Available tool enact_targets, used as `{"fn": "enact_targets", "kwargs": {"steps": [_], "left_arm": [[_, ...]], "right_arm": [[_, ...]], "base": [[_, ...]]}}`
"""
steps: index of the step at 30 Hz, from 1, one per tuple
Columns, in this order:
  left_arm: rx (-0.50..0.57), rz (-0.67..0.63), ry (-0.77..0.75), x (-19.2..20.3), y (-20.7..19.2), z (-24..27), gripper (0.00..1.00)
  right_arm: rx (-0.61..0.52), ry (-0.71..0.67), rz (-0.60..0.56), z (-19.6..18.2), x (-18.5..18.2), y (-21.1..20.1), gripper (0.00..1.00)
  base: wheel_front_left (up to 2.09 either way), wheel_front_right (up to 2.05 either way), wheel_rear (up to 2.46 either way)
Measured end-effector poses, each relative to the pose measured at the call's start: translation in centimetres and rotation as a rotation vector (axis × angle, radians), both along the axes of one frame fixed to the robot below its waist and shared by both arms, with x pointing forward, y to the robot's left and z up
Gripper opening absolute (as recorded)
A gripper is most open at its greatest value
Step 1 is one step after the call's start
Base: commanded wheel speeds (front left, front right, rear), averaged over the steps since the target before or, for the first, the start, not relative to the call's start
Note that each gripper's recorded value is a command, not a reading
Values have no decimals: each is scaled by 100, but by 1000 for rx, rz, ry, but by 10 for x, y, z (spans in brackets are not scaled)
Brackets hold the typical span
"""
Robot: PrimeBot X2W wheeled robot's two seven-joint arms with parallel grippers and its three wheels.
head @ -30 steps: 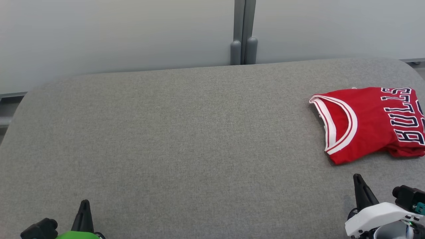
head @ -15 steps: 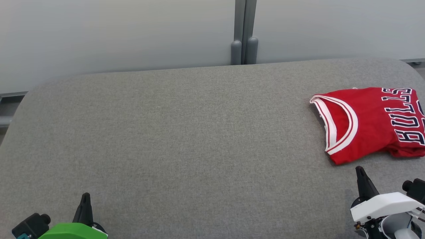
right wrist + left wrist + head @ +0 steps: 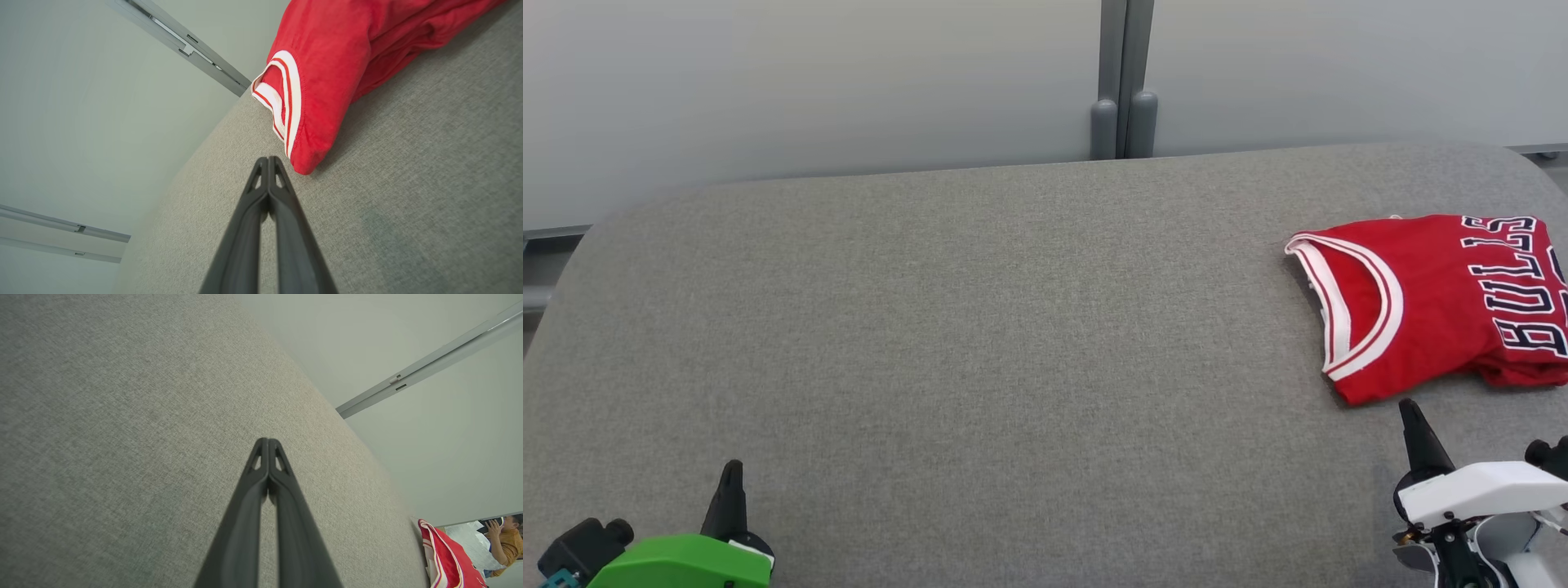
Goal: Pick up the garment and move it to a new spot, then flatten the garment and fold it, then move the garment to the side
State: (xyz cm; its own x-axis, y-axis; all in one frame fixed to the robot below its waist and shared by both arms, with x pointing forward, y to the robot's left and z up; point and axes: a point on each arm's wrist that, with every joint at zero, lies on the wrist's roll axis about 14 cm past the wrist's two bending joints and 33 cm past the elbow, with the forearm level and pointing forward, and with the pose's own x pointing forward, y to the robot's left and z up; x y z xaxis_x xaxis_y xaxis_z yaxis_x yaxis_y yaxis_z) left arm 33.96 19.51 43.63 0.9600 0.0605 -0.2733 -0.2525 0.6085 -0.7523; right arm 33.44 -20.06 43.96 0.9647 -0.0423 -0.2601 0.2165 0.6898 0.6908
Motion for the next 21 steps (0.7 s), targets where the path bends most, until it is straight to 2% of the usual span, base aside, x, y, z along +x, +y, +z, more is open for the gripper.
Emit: {"fn": "enact_targets", "kwargs": {"steps": [21], "left_arm": [[-269, 30, -44, 12, -2, 10, 0]], "right_arm": [[308, -54, -58, 14, 17, -1, 0]], "base": [[0, 0, 0]]}}
